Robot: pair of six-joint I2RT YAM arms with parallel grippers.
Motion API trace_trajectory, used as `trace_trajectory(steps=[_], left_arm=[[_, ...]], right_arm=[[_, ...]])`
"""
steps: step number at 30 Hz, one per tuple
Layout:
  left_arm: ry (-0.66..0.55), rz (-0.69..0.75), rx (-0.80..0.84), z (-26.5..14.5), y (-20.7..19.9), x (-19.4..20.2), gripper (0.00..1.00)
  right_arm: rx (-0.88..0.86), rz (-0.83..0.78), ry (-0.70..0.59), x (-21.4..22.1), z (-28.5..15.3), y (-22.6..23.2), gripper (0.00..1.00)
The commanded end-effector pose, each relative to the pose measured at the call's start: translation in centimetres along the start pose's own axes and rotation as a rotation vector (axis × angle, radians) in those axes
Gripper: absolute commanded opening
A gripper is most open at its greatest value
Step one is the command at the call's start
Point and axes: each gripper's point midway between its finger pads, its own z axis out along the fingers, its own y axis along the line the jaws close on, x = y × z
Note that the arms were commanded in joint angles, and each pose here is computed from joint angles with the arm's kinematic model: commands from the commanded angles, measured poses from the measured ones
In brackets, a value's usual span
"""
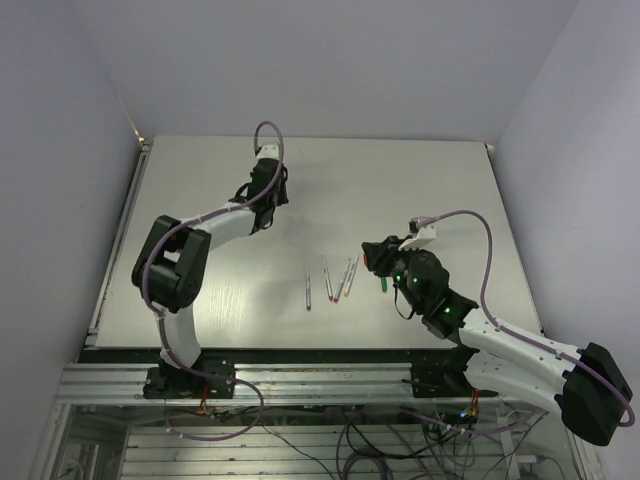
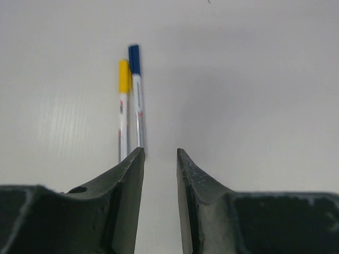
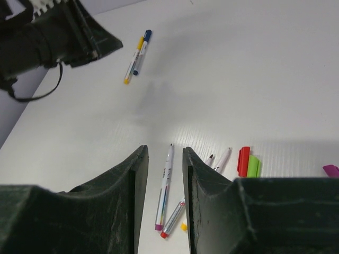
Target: Insert the pens into the pen caps
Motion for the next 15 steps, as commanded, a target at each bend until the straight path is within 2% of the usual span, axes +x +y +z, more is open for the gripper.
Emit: trace_trajectory(steps=[1,4,6,8,11,15], left_arm=[[-0.001,-0.044,0.071,-3.5,-1.6,2.1,0.42],[0.021,-0.048,0.127,-6.1,-2.4,4.4,0.48],[0.045,-0.040,0.152,-7.8,-2.6,5.8,0.49],[0.073,-0.022,0.173,-9.4,-2.8,7.4,0.50],[0.098,-0.004,0.215,-11.8,-3.6,8.7,0.51],[0.106,0.004,0.285,-14.8,-5.2,10.1,0.60]], right_arm=[[0.039,0.029,-0.015,0.2,-0.1,-0.9,0.32],[0.104,0.046,-0.028,0.4,-0.1,-2.3,0.39],[0.166,0.064,-0.040,0.4,-0.1,-3.5,0.54],[0.230,0.083,-0.040,0.6,0.1,-4.9,0.64],[0.298,0.087,-0.002,1.1,0.6,-6.9,0.67],[0.366,0.120,0.025,1.8,0.8,-9.2,0.63]])
